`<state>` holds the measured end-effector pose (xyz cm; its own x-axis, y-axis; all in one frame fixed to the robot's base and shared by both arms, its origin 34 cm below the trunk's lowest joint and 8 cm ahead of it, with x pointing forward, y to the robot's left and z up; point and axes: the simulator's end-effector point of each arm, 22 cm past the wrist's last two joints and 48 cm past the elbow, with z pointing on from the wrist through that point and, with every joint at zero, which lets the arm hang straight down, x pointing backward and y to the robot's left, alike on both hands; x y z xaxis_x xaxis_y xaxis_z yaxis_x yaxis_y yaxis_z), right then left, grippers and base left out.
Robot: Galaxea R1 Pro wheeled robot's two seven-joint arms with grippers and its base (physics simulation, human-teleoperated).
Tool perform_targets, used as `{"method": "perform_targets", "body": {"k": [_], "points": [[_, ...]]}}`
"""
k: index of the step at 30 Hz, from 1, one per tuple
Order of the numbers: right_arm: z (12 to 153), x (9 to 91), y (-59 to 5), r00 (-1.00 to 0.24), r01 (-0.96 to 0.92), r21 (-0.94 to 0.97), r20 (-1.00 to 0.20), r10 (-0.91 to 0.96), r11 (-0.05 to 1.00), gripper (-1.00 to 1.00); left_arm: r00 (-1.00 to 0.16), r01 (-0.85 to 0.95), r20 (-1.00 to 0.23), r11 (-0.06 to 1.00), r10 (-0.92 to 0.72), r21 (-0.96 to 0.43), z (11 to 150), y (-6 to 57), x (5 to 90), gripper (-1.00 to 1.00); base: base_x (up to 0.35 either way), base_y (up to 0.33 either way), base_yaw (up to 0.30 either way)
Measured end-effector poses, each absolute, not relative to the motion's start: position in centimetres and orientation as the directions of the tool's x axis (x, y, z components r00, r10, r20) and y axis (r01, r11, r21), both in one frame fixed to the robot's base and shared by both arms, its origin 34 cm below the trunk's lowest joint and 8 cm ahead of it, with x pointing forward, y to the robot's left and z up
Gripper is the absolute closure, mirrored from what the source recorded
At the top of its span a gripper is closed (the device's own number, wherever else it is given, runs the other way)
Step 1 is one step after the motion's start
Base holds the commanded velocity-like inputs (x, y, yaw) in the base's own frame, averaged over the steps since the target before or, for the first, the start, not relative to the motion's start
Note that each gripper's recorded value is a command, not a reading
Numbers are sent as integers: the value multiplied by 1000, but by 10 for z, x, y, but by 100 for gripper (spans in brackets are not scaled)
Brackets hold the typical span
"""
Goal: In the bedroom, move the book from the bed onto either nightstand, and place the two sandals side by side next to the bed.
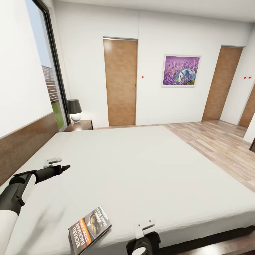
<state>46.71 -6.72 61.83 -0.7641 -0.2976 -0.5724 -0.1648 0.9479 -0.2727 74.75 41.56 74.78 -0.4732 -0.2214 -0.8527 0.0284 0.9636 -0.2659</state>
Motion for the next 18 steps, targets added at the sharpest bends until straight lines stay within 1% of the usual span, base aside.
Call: {"method": "perform_targets", "body": {"k": [13,18], "points": [[607,455,-62,-782,-185,-234,-553,-287,954,-100,-472,30,-853,963,-221,-266,748,415,748,-100,0,0,0],[591,449,-43,-828,-222,-38,-521,-209,974,-100,-472,31,-853,963,-221,-266,748,415,748,-100,0,0,0]]}}
